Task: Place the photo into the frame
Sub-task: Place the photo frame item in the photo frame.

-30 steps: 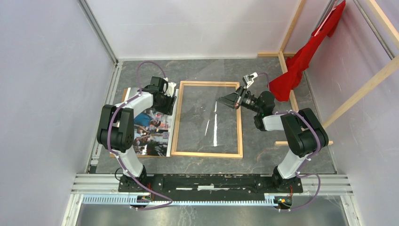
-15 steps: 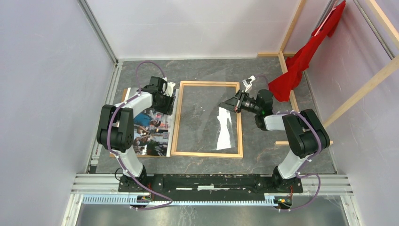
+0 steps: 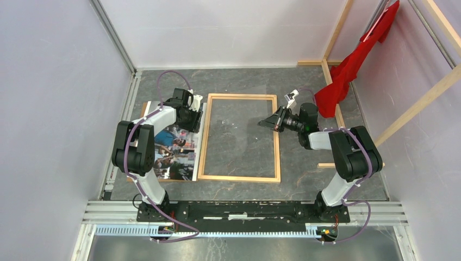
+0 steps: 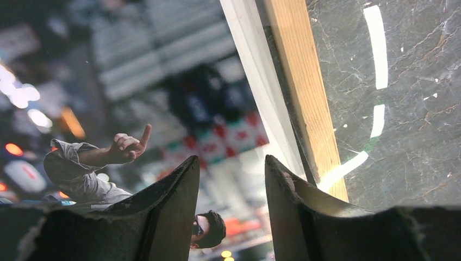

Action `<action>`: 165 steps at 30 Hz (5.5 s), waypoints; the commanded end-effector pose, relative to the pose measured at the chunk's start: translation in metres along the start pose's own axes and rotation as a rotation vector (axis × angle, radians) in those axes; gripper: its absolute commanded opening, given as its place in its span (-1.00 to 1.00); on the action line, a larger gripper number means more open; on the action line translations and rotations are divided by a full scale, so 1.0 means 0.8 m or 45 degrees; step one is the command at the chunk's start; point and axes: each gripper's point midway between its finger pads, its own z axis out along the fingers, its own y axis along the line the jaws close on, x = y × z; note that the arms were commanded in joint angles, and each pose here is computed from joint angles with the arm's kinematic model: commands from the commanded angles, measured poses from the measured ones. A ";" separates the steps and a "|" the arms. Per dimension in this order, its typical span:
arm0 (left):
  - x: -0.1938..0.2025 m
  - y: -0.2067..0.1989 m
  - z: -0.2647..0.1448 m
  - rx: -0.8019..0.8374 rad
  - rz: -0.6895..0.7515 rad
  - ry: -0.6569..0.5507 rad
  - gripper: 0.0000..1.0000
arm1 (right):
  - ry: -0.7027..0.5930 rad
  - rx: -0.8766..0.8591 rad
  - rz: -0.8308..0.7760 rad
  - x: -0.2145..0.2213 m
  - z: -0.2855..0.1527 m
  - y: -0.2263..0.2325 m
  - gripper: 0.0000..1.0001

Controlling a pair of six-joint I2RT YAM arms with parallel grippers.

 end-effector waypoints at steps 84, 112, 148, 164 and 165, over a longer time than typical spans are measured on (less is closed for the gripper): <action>0.002 -0.036 0.005 0.124 0.023 -0.033 -0.54 | -0.159 -0.205 0.289 -0.013 0.005 0.091 -1.00; 0.004 -0.034 0.005 0.111 0.024 -0.028 -0.58 | -0.226 0.070 0.308 -0.019 -0.020 0.008 -1.00; 0.001 -0.039 0.007 0.130 0.026 -0.043 -0.65 | -0.286 -0.223 0.273 -0.072 0.009 0.163 -1.00; -0.029 0.033 -0.025 0.037 -0.105 -0.123 -0.66 | -0.215 -0.350 0.235 -0.061 0.001 0.178 -1.00; -0.027 0.032 -0.023 0.041 -0.109 -0.118 -0.66 | -0.202 -0.330 0.237 -0.059 0.003 0.169 -1.00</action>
